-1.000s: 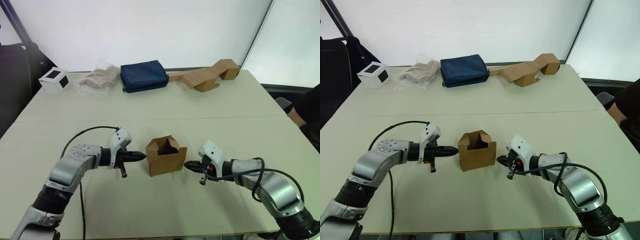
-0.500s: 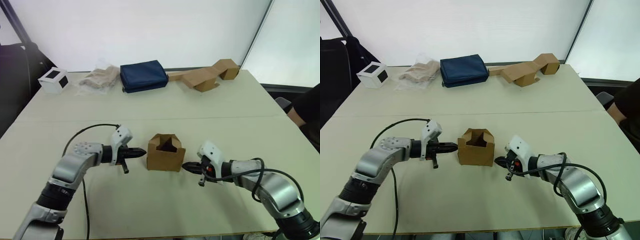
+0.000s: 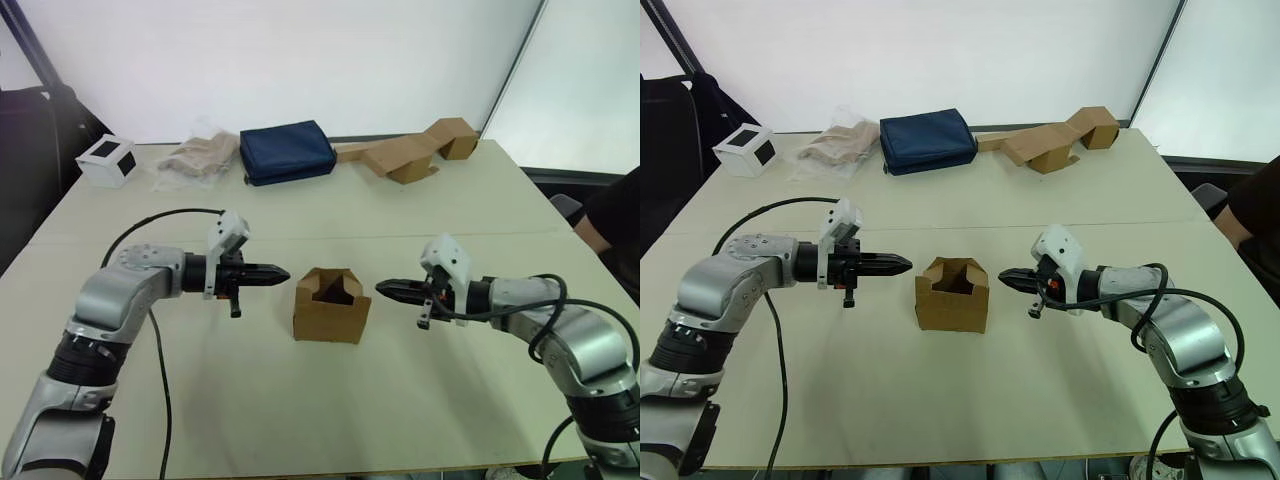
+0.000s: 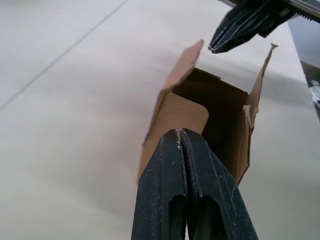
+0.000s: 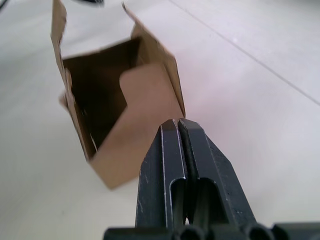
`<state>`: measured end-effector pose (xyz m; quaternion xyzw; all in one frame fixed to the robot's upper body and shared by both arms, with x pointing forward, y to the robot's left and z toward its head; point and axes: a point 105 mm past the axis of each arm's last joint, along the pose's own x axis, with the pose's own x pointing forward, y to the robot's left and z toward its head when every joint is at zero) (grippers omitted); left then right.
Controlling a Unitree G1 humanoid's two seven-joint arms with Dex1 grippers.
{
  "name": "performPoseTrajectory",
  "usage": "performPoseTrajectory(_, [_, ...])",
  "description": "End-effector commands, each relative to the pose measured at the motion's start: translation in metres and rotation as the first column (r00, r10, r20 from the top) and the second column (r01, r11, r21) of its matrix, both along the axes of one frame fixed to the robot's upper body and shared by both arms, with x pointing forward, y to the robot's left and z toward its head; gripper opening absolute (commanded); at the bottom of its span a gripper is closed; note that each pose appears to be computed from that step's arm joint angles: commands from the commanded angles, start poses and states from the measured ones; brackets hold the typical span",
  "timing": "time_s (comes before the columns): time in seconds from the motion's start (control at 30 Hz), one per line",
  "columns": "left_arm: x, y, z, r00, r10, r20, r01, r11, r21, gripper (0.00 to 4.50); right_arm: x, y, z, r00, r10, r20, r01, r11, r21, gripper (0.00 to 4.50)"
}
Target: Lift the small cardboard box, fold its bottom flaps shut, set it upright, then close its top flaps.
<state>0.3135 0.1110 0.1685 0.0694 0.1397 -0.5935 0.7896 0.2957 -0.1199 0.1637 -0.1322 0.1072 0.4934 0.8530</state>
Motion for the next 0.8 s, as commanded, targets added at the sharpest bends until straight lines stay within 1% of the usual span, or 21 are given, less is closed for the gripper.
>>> performPoseTrajectory(0.03, [0.002,-0.004,0.002,0.999,-0.014,0.033,0.014,1.0,0.008,0.04,0.001,0.009,0.007,0.999,0.024,0.034,-0.025,0.999,0.024,0.0])
performPoseTrajectory(0.13, [0.001,-0.009,-0.005,0.999,-0.025,0.037,0.024,0.999,0.03,0.04,0.003,0.016,0.004,0.999,0.038,0.032,-0.039,0.999,0.027,0.0])
performPoseTrajectory(0.27, [0.002,-0.01,-0.008,0.999,-0.023,0.042,0.022,0.999,0.033,0.04,0.004,0.018,0.001,0.999,0.042,0.034,-0.043,0.999,0.025,0.0])
performPoseTrajectory(0.37, [0.003,-0.015,-0.017,0.999,-0.017,0.048,0.014,0.998,0.059,0.04,0.007,0.021,-0.01,0.997,0.065,0.03,-0.064,0.998,-0.027,0.0])
performPoseTrajectory(0.43, [0.004,-0.017,-0.022,0.997,-0.007,0.08,0.001,0.997,0.079,0.04,0.009,0.021,-0.014,0.997,0.068,0.031,-0.066,0.997,-0.048,0.0])
performPoseTrajectory(0.53, [0.003,-0.019,-0.023,0.997,0.014,0.076,-0.019,0.998,0.057,0.04,0.013,0.02,-0.018,0.997,0.061,0.042,-0.057,0.994,-0.089,0.0])
performPoseTrajectory(0.63, [-0.001,-0.021,-0.023,0.997,0.011,0.077,-0.014,0.999,0.042,0.04,0.013,0.021,-0.021,0.997,0.06,0.043,-0.056,0.994,-0.095,0.0])
performPoseTrajectory(0.8, [0.01,-0.017,-0.004,0.991,0.086,0.107,-0.081,0.996,-0.049,0.04,0.013,0.022,-0.015,0.997,0.061,0.056,-0.057,0.996,-0.071,0.0])
